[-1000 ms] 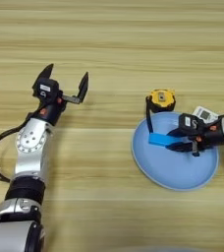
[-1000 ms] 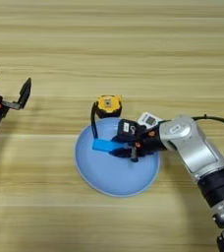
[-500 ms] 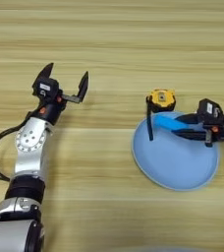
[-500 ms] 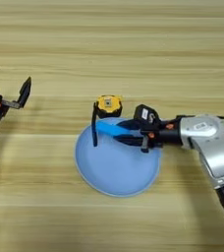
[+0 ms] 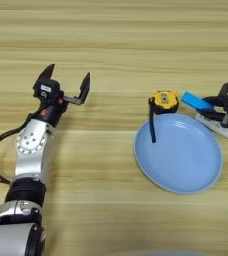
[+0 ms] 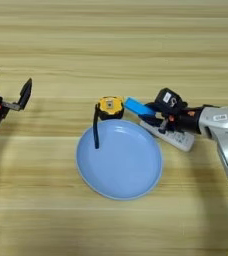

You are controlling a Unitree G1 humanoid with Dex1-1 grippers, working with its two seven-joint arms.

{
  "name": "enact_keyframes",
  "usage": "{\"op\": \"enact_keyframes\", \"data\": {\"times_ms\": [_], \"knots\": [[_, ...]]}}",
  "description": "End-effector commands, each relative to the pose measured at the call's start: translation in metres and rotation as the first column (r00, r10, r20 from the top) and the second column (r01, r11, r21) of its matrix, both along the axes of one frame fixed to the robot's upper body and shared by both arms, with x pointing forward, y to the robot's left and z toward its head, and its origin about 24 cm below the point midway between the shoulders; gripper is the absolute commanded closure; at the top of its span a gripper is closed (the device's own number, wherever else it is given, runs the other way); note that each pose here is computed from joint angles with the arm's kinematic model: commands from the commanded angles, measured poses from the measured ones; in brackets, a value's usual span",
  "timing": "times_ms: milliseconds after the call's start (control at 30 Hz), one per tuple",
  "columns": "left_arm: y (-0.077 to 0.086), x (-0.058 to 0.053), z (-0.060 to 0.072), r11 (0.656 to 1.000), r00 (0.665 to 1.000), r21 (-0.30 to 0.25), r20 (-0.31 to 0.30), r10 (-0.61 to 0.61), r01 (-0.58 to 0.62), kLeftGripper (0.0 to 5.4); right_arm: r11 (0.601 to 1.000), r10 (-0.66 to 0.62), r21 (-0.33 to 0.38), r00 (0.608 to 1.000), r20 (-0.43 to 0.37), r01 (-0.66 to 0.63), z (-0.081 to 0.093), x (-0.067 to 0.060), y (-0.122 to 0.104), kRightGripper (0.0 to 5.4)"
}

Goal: Move the objects on the table

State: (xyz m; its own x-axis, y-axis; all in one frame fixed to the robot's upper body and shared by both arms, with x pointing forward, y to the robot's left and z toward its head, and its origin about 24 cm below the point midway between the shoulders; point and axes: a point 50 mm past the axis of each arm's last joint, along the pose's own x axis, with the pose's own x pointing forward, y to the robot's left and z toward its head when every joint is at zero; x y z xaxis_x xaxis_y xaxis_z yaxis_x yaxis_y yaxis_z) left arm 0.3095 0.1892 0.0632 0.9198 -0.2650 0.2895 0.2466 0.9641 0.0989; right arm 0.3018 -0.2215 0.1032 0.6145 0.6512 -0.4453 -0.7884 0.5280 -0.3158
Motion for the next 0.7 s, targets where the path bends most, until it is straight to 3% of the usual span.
{"op": "enact_keyframes", "data": {"times_ms": [33, 333, 700], "knots": [[0.001, 0.001, 0.002, 1.0, 1.0, 0.011, 0.005, -0.004, 0.004, 0.0, 0.997, -0.07, -0.026, 0.997, 0.031, 0.07, 0.004, 0.01, -0.01, 3.98], [0.001, 0.001, 0.001, 1.0, 1.0, 0.011, 0.005, -0.005, 0.005, 0.0, 0.972, -0.21, -0.102, 0.977, 0.017, 0.211, -0.01, 0.023, -0.038, 3.98], [0.001, 0.001, 0.001, 1.0, 1.0, 0.01, 0.004, -0.004, 0.004, 0.0, 0.959, -0.254, -0.136, 0.967, -0.036, 0.247, -0.028, 0.028, -0.05, 3.98]]}}
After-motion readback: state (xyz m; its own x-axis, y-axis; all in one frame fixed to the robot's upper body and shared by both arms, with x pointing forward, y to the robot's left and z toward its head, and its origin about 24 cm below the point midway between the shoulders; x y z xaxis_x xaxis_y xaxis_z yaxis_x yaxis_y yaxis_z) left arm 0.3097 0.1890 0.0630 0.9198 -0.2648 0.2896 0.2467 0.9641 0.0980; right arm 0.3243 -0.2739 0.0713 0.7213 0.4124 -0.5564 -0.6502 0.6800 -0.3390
